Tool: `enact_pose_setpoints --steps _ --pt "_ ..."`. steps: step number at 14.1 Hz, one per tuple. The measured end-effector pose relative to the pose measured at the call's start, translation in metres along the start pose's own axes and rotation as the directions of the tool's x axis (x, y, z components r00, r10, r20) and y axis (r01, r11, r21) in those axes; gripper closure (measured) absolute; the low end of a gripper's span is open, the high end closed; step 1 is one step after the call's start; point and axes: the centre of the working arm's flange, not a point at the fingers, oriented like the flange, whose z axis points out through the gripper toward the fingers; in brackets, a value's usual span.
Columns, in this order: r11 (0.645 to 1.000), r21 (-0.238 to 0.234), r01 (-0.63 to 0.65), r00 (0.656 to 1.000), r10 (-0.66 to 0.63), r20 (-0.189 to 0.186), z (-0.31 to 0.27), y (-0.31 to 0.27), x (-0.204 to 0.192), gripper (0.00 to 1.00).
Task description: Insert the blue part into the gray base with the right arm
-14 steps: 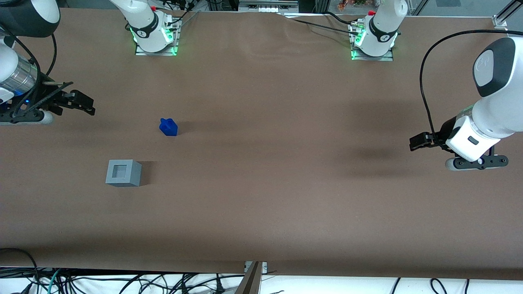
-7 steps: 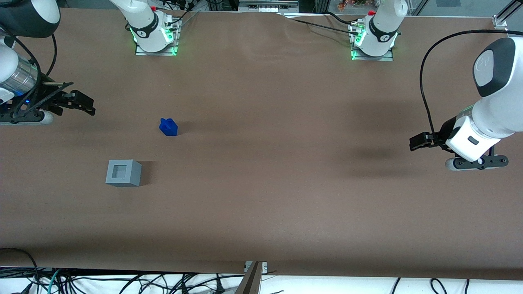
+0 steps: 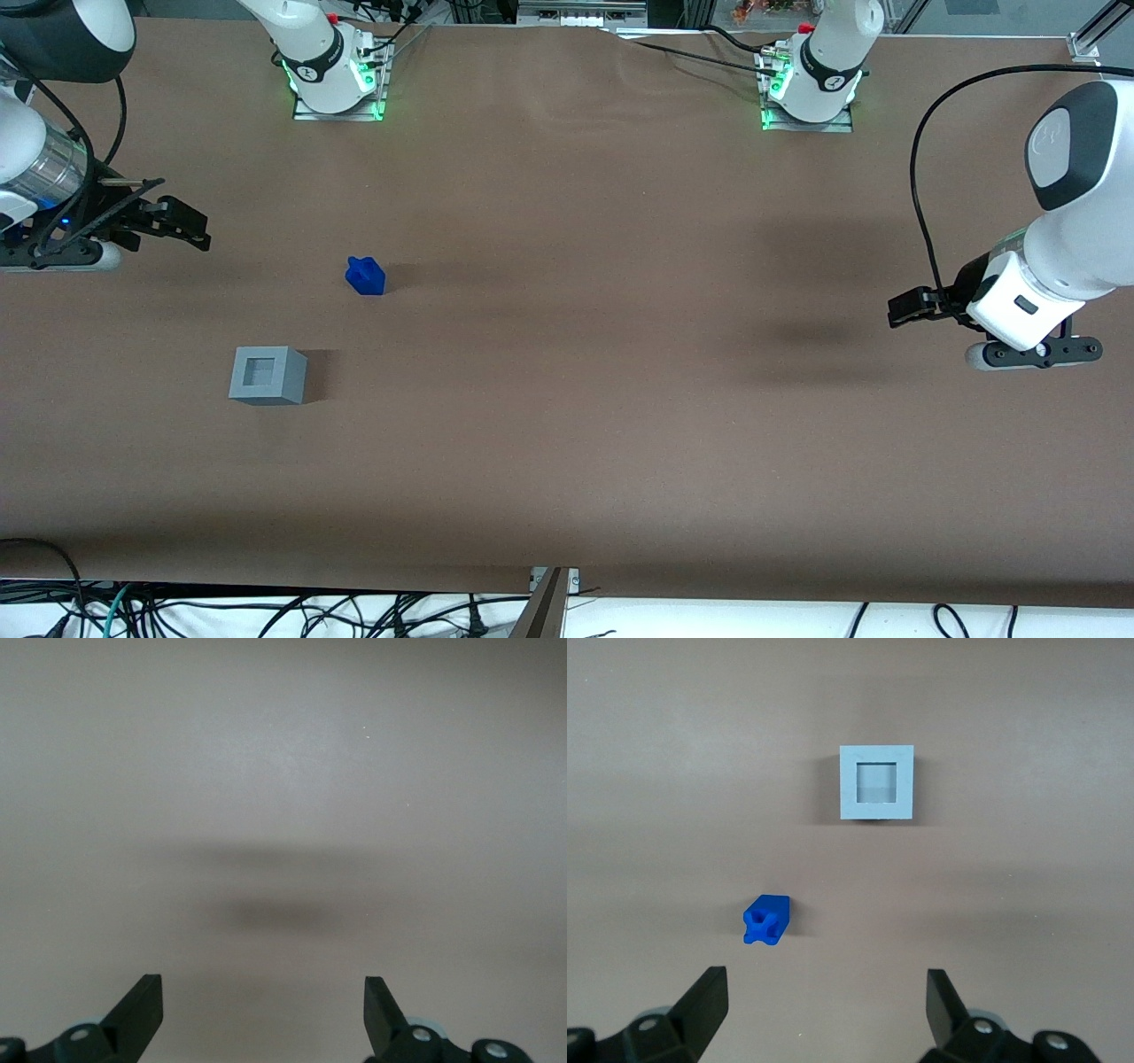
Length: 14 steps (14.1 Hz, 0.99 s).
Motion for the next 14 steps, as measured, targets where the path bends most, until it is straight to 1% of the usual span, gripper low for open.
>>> enact_pose_setpoints --steps 2,4,7,8,10,11,12,14 --pt "1.0 0.0 0.026 1.0 -0.026 0.014 0.007 -0.014 0.002 0.01" --pt "0.998 0.0 0.067 0.997 -0.067 0.043 0.023 -0.039 0.006 0.01" --pt "0.991 0.001 0.137 0.983 -0.136 0.122 0.069 -0.082 0.013 0.01" --pt "0.99 -0.002 0.143 0.979 -0.141 0.147 0.086 -0.098 0.014 0.01" --pt "0.995 -0.016 0.101 0.978 -0.097 0.185 0.115 -0.117 0.016 0.01" --pt "0.995 -0.02 0.094 0.976 -0.088 0.199 0.126 -0.121 0.015 0.01" --pt "0.996 -0.023 0.089 0.976 -0.083 0.203 0.138 -0.122 0.012 0.01" --pt "0.997 -0.024 0.078 0.979 -0.072 0.188 0.167 -0.121 0.004 0.0"
